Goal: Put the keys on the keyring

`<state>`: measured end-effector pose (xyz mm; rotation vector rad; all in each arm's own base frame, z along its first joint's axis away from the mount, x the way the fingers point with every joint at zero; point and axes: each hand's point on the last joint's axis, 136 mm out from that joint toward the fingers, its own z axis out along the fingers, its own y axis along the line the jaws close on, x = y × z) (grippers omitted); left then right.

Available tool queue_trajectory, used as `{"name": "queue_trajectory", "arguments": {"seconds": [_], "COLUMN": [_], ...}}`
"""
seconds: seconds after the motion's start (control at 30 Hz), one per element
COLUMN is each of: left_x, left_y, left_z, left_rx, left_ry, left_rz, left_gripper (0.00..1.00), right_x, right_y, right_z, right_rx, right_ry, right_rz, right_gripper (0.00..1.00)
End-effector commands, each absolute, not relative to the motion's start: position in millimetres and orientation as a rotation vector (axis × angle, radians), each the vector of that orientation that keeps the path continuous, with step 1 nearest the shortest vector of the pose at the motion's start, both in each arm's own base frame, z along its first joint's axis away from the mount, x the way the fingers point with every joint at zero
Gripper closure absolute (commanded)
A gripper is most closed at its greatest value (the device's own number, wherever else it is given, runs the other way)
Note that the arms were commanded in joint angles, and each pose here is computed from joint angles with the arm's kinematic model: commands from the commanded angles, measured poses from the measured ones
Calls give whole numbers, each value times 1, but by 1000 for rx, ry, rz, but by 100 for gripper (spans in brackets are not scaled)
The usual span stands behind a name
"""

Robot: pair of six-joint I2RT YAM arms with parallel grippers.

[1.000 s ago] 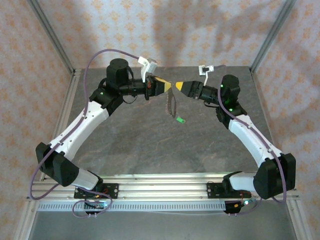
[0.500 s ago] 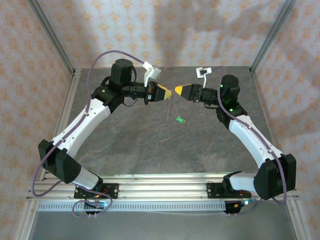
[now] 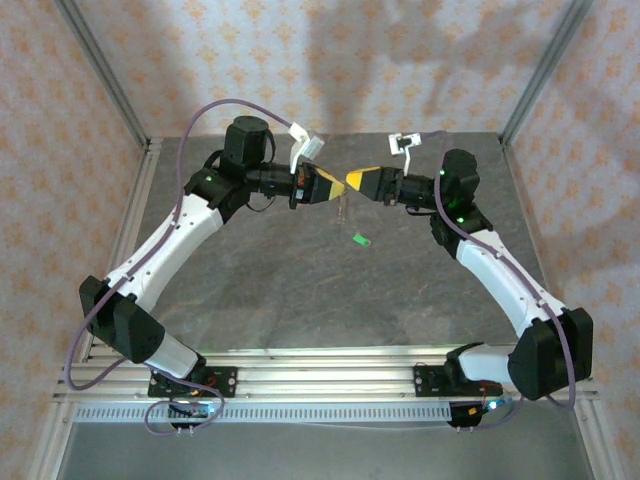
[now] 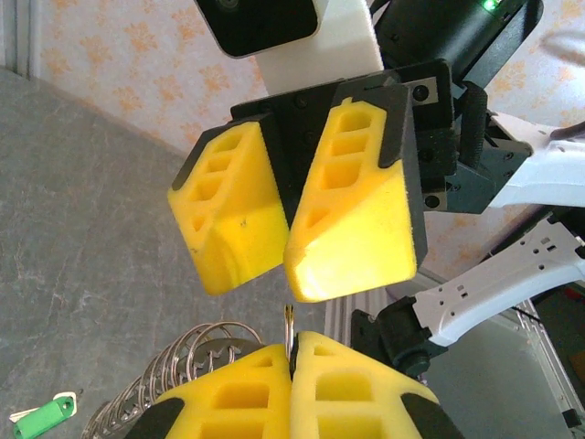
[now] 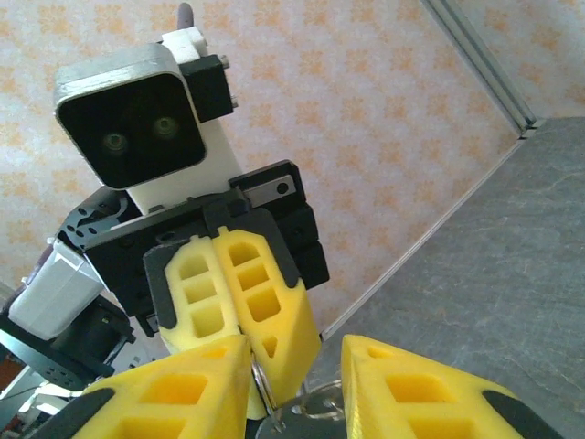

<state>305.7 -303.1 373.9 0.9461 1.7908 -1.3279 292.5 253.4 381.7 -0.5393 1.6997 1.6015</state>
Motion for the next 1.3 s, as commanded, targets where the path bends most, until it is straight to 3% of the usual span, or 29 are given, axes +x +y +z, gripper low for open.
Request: {"name": "queue_trajectory", "arguments": {"seconds": [0.0, 0.33, 0.57, 0.77, 0.97, 1.07, 1.27], "left_x": [298, 298, 299, 306, 329, 337, 342], "left_y": [-307, -307, -307, -306, -295, -288, -281], "left_z": [392, 395, 397, 399, 414, 418, 419], "left_rx": [1002, 1002, 1001, 946, 696, 579, 469], "left_ry": [1717, 1709, 1704, 1717, 1673, 1649, 1613], "left_rz": [-1338, -1334, -1328, -1310, -1252, -1246, -1262], "left_gripper": [100, 100, 100, 100, 53, 45, 40], "right_x": [277, 269, 266, 273, 288, 293, 299], "right_y": [256, 260, 260, 257, 247, 245, 243], "right_z": [410, 401, 395, 391, 401, 406, 413], "right_rx": [-640, -680, -692, -645, -520, -491, -448], "right_ry": [1597, 1621, 1639, 1646, 1585, 1565, 1534], "right_rz": [1602, 1617, 1615, 1570, 1512, 1508, 1504], "right_gripper": [72, 81, 100, 100, 100, 100, 100]}}
